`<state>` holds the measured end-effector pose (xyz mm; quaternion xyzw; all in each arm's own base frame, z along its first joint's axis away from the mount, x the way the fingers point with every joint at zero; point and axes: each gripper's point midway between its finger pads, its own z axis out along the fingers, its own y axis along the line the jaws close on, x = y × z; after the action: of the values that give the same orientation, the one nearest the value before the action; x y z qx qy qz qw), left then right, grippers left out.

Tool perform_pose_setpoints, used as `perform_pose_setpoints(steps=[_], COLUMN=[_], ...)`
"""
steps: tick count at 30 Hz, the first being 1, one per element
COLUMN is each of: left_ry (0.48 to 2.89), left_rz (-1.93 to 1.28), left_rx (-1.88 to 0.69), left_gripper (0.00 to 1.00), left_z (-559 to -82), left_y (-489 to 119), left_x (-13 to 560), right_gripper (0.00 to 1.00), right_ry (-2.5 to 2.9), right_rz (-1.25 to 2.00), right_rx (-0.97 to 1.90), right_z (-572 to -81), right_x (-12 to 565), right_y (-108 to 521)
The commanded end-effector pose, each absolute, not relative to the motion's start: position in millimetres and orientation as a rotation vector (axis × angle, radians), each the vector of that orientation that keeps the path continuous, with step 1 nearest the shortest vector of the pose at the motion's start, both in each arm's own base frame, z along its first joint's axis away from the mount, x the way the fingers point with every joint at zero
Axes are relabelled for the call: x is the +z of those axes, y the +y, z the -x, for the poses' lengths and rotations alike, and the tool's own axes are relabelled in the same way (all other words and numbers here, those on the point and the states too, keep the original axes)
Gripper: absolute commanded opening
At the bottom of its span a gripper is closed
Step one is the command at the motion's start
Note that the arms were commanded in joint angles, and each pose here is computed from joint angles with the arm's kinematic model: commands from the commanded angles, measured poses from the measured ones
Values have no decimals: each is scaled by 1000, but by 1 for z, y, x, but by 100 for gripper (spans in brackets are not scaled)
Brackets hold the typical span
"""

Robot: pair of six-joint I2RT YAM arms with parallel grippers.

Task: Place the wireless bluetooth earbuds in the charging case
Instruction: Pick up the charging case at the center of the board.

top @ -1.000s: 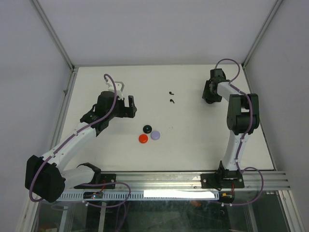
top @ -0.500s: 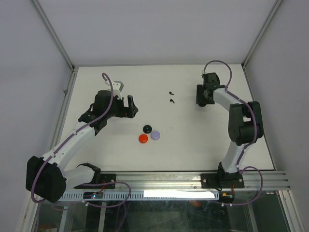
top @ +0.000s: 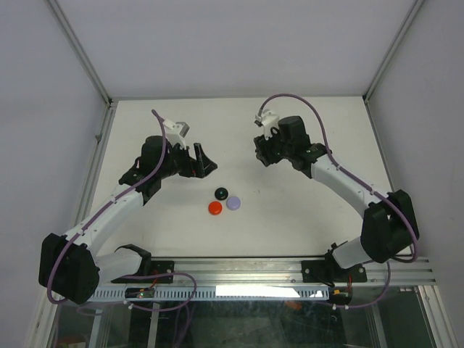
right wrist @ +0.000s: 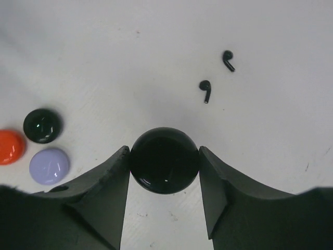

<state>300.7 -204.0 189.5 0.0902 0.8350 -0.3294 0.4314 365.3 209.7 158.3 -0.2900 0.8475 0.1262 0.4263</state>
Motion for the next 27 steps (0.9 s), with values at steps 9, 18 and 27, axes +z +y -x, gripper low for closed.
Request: perform_pose_setpoints(steps=[9, 18, 27], left_ry=[1954, 1901, 1888], left_rz=[-309, -338, -369], left_rx=[-1131, -1312, -1444], left_gripper=[80, 71, 52], left_z=[-282, -266, -255], left_y=[-237, -251, -261], left_x=[240, 262, 262], right_gripper=[43, 44, 43], right_ry=[1504, 1259, 1154], right_rz=[1264, 1492, 1616], right_rx=[394, 392, 373], right_z=[-299, -263, -246], right_x=[249, 258, 257], right_y=[280, 316, 343])
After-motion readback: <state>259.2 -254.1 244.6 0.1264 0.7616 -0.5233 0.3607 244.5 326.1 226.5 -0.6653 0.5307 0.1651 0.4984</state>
